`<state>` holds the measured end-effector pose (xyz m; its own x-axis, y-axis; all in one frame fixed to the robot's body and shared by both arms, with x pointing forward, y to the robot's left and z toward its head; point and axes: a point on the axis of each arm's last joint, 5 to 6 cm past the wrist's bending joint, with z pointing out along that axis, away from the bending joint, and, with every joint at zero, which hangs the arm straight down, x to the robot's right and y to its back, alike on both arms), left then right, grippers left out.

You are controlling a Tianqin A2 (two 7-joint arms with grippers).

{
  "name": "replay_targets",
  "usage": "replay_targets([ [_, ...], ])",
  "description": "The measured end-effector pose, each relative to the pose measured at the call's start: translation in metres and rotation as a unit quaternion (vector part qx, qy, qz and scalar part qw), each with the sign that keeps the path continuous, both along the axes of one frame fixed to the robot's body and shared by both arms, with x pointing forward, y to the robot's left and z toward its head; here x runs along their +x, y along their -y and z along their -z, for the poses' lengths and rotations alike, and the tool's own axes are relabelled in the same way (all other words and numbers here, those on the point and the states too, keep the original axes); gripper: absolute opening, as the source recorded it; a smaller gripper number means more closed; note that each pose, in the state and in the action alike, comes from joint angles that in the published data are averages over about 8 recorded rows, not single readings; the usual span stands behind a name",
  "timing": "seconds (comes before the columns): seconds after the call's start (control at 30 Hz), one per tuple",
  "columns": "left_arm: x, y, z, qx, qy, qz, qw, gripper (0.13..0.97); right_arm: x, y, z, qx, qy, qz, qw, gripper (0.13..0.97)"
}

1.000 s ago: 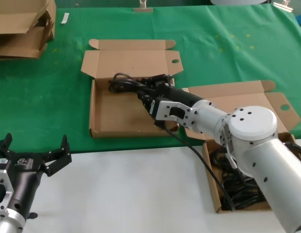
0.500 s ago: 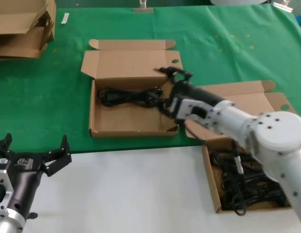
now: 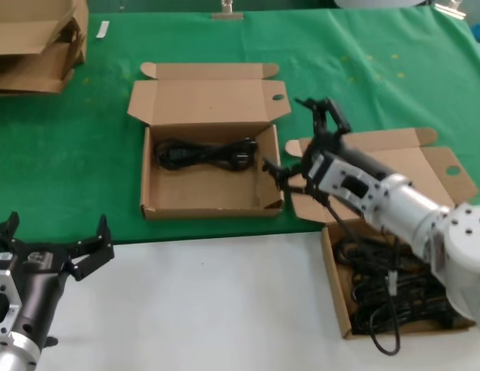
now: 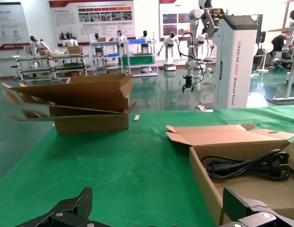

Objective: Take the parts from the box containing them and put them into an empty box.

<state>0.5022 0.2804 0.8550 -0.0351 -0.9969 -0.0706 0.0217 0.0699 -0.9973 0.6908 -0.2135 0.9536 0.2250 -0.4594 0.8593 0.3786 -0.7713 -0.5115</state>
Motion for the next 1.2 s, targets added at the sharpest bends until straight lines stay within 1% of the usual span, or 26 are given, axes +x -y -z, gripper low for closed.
replay_targets([
  [0.03,0.0000,0.0000,0.0000,0.000,0.000,0.000,1.0000,0.966,-0.002,0.001,0.002,0.006,-0.002,0.002,1.000,0.715],
  [0.07,0.0000,0.0000,0.0000,0.000,0.000,0.000,1.0000,0.966,-0.004,0.001,0.004,0.013,-0.004,0.004,1.000,0.715],
  [0.33,0.0000,0.0000,0.0000,0.000,0.000,0.000,1.0000,0.966,-0.021,0.008,0.021,0.070,-0.022,0.024,0.997,0.864],
  [0.47,0.0000,0.0000,0.0000,0.000,0.000,0.000,1.0000,0.966,-0.030,0.011,0.030,0.099,-0.031,0.034,0.994,0.864],
  [0.73,0.0000,0.0000,0.0000,0.000,0.000,0.000,1.0000,0.966,-0.049,0.019,0.045,0.155,-0.047,0.055,0.985,0.947],
  [1.2,0.0000,0.0000,0.0000,0.000,0.000,0.000,1.0000,0.966,-0.086,0.033,0.068,0.250,-0.072,0.093,0.961,0.966],
])
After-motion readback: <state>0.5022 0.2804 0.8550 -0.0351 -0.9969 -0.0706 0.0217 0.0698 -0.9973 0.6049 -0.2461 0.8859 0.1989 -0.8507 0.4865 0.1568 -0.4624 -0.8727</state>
